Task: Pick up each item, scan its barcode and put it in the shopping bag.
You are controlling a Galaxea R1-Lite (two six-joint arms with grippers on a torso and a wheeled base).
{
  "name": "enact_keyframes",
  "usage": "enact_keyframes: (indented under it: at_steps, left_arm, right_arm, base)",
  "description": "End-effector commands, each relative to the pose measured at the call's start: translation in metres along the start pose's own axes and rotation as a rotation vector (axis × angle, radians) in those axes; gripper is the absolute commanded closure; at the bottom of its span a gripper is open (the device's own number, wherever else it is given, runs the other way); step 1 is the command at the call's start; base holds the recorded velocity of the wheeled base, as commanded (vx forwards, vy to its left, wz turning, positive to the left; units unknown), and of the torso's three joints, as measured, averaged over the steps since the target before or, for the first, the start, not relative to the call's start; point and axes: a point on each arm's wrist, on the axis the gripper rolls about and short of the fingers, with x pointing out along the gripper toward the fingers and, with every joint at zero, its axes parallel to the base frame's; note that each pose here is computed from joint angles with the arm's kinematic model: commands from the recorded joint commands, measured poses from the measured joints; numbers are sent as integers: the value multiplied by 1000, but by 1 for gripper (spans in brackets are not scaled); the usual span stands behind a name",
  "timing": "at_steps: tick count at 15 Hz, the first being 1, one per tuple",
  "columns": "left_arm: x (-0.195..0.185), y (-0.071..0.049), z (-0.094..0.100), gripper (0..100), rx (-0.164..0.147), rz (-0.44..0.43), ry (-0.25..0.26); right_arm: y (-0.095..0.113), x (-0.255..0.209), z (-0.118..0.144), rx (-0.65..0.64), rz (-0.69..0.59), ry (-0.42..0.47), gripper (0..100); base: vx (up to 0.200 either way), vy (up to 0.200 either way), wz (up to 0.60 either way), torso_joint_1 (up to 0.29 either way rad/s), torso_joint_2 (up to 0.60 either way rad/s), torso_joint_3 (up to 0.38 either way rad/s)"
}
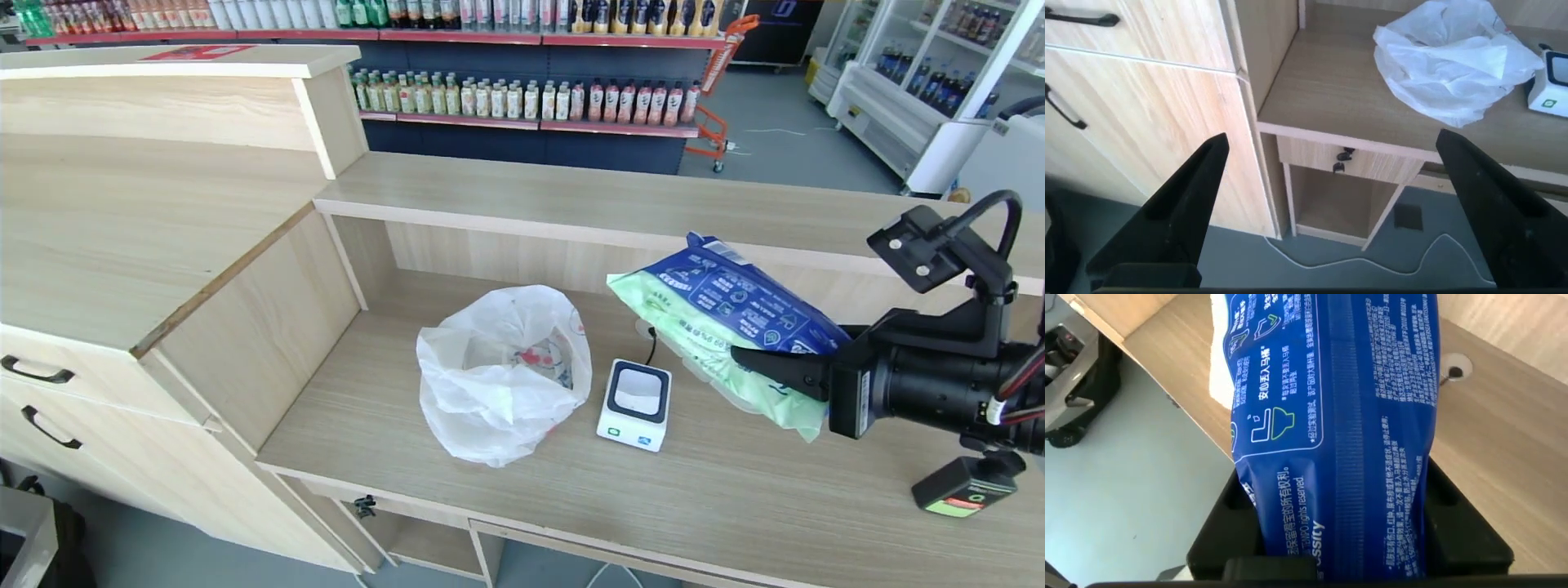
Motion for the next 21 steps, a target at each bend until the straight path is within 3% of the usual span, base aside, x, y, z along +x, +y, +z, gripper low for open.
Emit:
enact_keyframes:
  at_steps: [1,6,8,10,21]
  left_arm:
    - [0,0,0,0,0,0,0]
    - [0,0,0,0,0,0,0]
    - [0,0,0,0,0,0,-2]
    - [0,0,0,0,0,0,0]
    - [0,0,0,0,0,0,0]
  right_arm:
    - [0,4,-1,0,5,10,100]
    - [-18,33,-11,52,-49,14,100]
    - [-47,79,-39,98,-132,-11,100]
    - [-63,104,-54,121,-168,-59,100]
    - [-75,178,-121,134,-167,-110,100]
  base:
    - [0,0,600,-144,344,203]
    - [0,0,360,-144,341,200]
    - [0,0,0,-27,76,41]
    - [0,0,0,0,0,0]
    - [0,0,0,0,0,0]
